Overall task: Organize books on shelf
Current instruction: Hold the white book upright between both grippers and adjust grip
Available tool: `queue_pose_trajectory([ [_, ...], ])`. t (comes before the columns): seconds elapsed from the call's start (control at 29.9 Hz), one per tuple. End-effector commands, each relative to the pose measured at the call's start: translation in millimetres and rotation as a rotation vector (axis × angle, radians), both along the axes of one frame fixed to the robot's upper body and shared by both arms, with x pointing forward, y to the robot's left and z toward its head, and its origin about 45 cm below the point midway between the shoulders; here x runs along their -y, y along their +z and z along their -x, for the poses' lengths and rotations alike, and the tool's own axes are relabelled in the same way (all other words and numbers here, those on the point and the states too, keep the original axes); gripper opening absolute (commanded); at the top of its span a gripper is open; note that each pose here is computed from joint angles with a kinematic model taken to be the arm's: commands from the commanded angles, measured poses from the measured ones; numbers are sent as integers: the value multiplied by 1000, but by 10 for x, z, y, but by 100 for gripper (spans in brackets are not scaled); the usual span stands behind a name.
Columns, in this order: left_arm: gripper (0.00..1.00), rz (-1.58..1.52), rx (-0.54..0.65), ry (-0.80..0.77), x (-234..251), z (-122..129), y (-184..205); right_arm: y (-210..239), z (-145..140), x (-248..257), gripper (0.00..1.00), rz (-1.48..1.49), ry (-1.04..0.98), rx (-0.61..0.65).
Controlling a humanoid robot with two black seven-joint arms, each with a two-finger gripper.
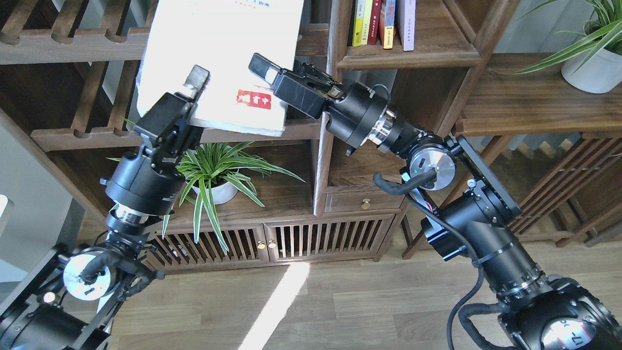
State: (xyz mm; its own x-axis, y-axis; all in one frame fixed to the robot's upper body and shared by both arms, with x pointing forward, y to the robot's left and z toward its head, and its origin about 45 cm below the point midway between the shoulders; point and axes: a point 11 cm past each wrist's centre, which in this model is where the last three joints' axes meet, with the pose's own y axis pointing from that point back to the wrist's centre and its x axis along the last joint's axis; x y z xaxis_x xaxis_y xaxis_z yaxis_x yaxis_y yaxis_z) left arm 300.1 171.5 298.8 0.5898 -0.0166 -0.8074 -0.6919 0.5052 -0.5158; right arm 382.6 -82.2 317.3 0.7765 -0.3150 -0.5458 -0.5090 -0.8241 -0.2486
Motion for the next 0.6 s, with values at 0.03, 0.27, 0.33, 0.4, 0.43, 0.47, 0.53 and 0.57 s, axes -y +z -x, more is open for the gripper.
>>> queue_pose_trajectory([
  [0.03, 0, 4, -32, 25, -79, 44, -98, 53, -19, -27, 97, 1, 5, 9],
  [0.27, 0, -4, -93, 1, -20, 163, -294, 98, -52, 5, 97, -20, -3, 6],
  [0.33, 0, -1, -88, -2, -8, 159, -275, 106, -54, 4, 97, -24, -2, 6],
  [0.4, 0, -2, -82, -4, -5, 153, -257, 103, -53, 0, 97, -23, -2, 4],
  [0.43, 0, -1, -82, -3, -7, 152, -257, 97, -51, 2, 97, -23, -2, 3],
  [0.47, 0, -1, -78, -2, -8, 149, -246, 88, -49, -4, 97, -22, 0, 0],
  [0.53, 0, 1, -75, 3, -23, 143, -233, 63, -60, 0, 97, -18, -4, -7],
  [0.57, 0, 1, -73, 3, -26, 143, -226, 64, -63, 5, 97, -19, -6, -8],
])
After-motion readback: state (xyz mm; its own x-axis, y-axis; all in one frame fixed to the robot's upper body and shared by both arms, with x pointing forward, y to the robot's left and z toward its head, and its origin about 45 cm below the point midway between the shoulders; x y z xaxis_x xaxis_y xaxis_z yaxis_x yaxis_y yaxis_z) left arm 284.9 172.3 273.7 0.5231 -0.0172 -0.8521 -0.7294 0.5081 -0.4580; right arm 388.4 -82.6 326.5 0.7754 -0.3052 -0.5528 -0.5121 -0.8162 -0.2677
